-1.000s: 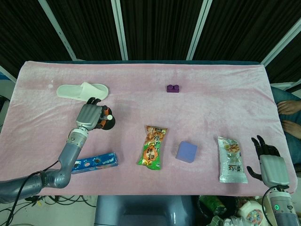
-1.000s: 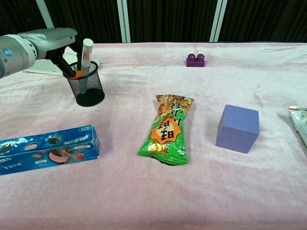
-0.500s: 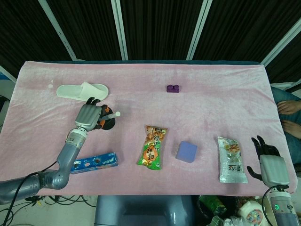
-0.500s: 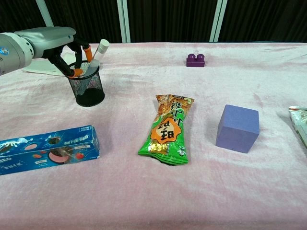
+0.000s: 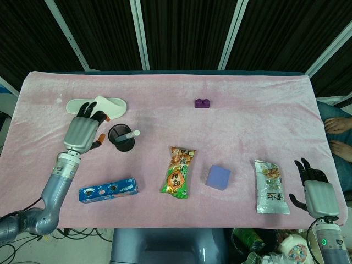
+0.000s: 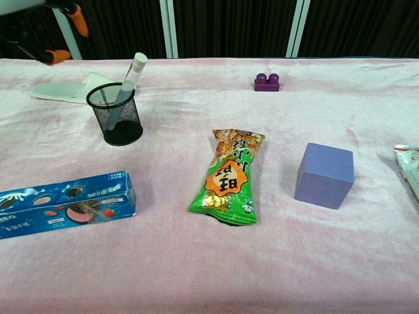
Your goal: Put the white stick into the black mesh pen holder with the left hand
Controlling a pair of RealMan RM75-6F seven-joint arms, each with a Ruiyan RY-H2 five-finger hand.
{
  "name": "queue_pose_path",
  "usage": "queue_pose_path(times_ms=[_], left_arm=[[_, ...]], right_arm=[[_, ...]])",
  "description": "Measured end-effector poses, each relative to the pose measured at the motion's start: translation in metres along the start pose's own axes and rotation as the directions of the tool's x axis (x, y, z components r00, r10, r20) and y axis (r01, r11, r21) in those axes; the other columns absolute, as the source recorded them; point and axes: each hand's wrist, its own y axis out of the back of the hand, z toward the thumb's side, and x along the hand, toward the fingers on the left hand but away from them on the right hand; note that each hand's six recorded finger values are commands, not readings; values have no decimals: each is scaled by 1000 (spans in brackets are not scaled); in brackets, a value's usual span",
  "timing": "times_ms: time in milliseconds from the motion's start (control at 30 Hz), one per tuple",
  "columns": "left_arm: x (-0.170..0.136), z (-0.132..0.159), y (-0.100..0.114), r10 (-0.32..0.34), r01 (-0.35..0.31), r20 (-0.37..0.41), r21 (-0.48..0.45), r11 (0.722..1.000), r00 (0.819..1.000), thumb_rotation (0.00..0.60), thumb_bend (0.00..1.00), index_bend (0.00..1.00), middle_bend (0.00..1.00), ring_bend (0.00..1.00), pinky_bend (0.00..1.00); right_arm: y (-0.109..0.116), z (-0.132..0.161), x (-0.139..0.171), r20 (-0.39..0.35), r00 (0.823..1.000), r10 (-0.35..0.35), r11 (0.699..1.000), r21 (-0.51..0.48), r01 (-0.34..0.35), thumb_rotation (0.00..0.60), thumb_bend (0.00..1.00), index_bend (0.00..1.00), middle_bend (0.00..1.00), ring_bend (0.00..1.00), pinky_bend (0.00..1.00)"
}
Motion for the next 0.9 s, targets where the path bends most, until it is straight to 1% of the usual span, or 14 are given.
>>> queue_pose_path(times_ms=[67, 133, 200, 300, 400, 467, 600, 700, 800, 900], left_arm=[[-15, -13, 8, 32, -31, -30, 27, 999, 999, 600, 344, 267, 180, 0, 56], [-37, -29, 15, 60, -56, -70, 51, 997, 996, 600, 325, 255, 176, 0, 52], [-63, -45, 18, 75, -67, -113, 68, 995, 991, 600, 320, 239, 171, 0, 40], [-96, -62, 19, 84, -73, -156, 78, 994, 984, 600, 320, 209, 163, 0, 19], [-133, -77, 15, 85, -76, -188, 56, 996, 979, 600, 320, 202, 158, 0, 10], [-150, -84, 11, 78, -72, -209, 35, 997, 975, 600, 320, 202, 156, 0, 6], [-184, -106, -4, 53, -55, -265, -2, 998, 963, 600, 320, 197, 136, 0, 0], [-197, -118, -13, 30, -43, -291, -37, 998, 956, 600, 320, 186, 116, 0, 0], [-203, -128, -22, 7, -34, -309, -84, 996, 951, 600, 321, 170, 96, 0, 0], [-207, -138, -30, -2, -39, -320, -122, 992, 947, 600, 321, 158, 86, 0, 0]], right_arm=[[1, 0, 0, 0, 1000, -4, 1000, 1, 4, 600, 180, 43, 37, 188, 158], [2, 1, 0, -3, 1000, -12, 1000, -1, 12, 600, 180, 43, 33, 186, 158], [3, 2, -1, -9, 1000, -22, 1000, 2, 22, 600, 180, 43, 29, 185, 158], [5, 4, -1, -23, 999, -40, 999, 7, 41, 600, 180, 43, 24, 184, 158], [6, 6, -2, -35, 998, -56, 998, 10, 57, 600, 180, 42, 20, 183, 158], [6, 8, -2, -41, 997, -62, 998, 8, 63, 600, 180, 41, 16, 183, 158], [8, 11, -2, -64, 994, -87, 996, 9, 87, 600, 180, 40, 12, 181, 158], [9, 12, -1, -75, 992, -99, 995, 12, 100, 600, 179, 40, 12, 181, 158], [9, 12, 0, -77, 992, -102, 995, 6, 103, 600, 179, 40, 12, 182, 158], [9, 12, 0, -77, 992, -104, 995, 3, 105, 600, 179, 40, 11, 182, 158]])
